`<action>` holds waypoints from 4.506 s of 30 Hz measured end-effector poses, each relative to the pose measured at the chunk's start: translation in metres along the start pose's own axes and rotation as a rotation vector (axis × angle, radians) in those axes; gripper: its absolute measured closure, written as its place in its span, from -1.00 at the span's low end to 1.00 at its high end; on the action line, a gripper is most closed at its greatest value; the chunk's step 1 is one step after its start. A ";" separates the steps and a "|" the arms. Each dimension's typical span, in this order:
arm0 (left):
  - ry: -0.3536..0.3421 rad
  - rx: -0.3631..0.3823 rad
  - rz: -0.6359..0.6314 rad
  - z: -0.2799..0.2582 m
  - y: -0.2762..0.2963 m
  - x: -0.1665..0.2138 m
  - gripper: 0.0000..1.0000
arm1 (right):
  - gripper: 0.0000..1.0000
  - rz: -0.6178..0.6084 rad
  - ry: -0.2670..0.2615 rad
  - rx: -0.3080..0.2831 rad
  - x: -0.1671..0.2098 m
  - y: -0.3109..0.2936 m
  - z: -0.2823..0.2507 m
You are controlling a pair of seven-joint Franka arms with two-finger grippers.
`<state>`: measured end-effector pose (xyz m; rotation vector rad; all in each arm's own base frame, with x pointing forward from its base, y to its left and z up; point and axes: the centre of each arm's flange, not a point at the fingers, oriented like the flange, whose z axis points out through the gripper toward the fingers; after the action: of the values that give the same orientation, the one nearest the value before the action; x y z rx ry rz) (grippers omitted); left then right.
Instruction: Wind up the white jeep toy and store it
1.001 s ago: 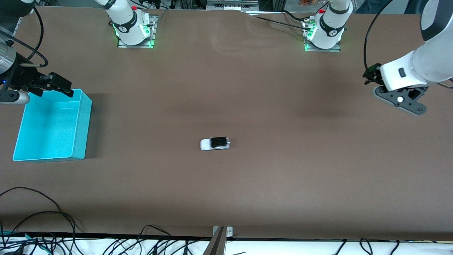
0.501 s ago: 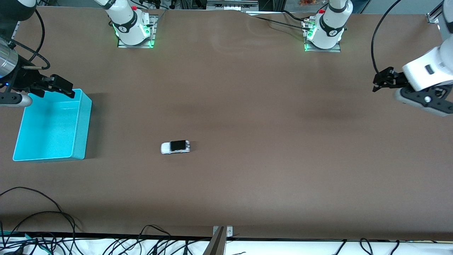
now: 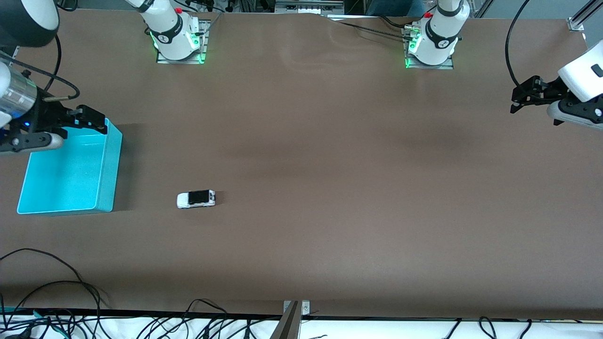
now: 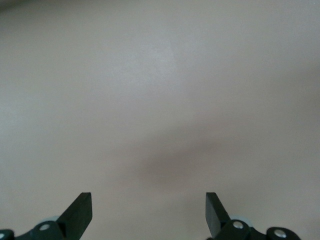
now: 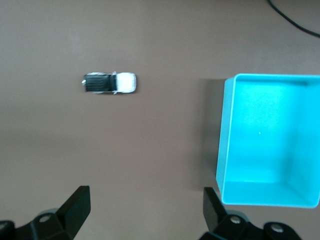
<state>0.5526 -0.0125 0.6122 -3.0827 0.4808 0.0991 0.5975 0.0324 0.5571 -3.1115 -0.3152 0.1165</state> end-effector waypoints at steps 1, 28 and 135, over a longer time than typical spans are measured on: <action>-0.001 0.000 0.001 0.001 0.001 0.000 -1.00 | -1.00 -0.023 -0.001 0.000 0.002 0.000 0.003; -0.021 -0.029 -0.118 -0.003 -0.001 -0.005 -1.00 | -1.00 -1.070 -0.026 0.099 0.089 0.007 0.193; -0.051 -0.053 -0.122 0.008 0.001 -0.002 -1.00 | -0.01 -1.290 -0.063 0.129 -0.082 0.266 0.177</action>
<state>0.5502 -0.0127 0.6047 -3.1432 0.2927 0.1907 0.5569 -0.2441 0.3813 -2.1786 -2.0154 0.1834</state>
